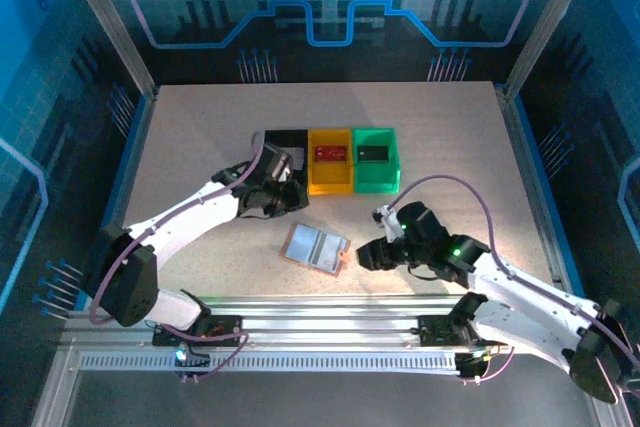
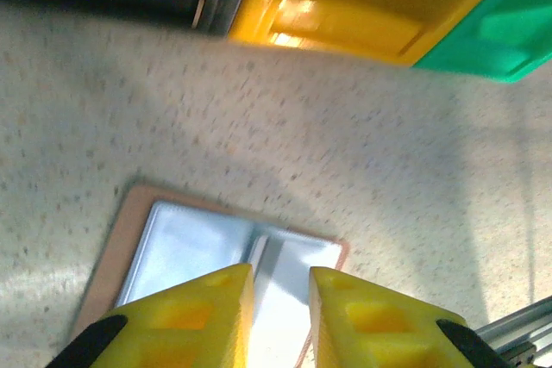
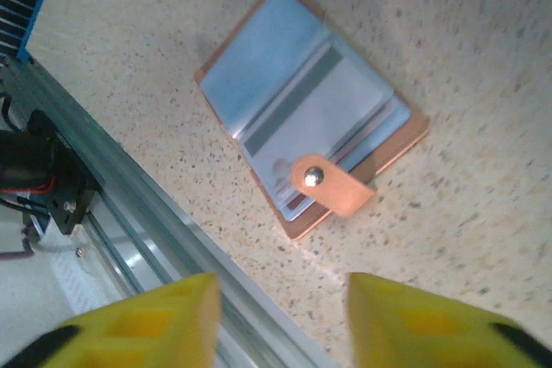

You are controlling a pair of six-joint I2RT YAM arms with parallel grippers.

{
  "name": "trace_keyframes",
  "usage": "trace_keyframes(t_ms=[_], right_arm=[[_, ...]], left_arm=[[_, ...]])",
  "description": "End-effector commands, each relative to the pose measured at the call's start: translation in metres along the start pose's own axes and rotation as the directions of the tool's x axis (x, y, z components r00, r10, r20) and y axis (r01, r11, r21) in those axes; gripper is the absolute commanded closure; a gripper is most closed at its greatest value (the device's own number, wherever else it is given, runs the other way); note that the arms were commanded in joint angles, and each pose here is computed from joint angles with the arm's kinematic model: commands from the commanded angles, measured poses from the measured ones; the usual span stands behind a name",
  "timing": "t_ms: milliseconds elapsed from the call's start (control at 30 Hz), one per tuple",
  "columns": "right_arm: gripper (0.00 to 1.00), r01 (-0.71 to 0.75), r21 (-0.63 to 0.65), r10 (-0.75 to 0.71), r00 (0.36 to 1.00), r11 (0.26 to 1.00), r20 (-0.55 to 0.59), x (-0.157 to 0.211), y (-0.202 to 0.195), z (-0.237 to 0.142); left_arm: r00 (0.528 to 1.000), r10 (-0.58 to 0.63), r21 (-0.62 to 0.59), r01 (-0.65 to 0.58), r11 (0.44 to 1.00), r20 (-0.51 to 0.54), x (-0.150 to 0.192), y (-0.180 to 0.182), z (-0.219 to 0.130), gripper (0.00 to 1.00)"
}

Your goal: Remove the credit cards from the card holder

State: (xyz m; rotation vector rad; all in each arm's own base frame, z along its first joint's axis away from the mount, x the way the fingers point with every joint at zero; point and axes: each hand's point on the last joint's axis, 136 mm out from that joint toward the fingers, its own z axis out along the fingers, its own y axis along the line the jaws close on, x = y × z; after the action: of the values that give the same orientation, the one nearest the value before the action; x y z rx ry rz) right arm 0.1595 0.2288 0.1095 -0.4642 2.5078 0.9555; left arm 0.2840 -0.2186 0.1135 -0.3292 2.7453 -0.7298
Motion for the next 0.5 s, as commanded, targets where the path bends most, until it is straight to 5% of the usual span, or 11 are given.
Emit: trace_keyframes(t_ms=[0, 467], right_arm=[[0.67, -0.041, -0.003, 0.041, 0.999, 0.999, 0.028, -0.011, 0.014, 0.011], [0.67, -0.178, 0.112, 0.172, 0.983, 0.978, 0.061, -0.019, 0.021, 0.054]], left_arm=[[0.998, -0.052, 0.091, 0.049, 0.995, 0.023, 0.007, -0.019, -0.002, 0.76], [0.993, -0.114, -0.017, 0.113, 0.993, -0.014, 0.051, 0.029, 0.030, 0.76]])
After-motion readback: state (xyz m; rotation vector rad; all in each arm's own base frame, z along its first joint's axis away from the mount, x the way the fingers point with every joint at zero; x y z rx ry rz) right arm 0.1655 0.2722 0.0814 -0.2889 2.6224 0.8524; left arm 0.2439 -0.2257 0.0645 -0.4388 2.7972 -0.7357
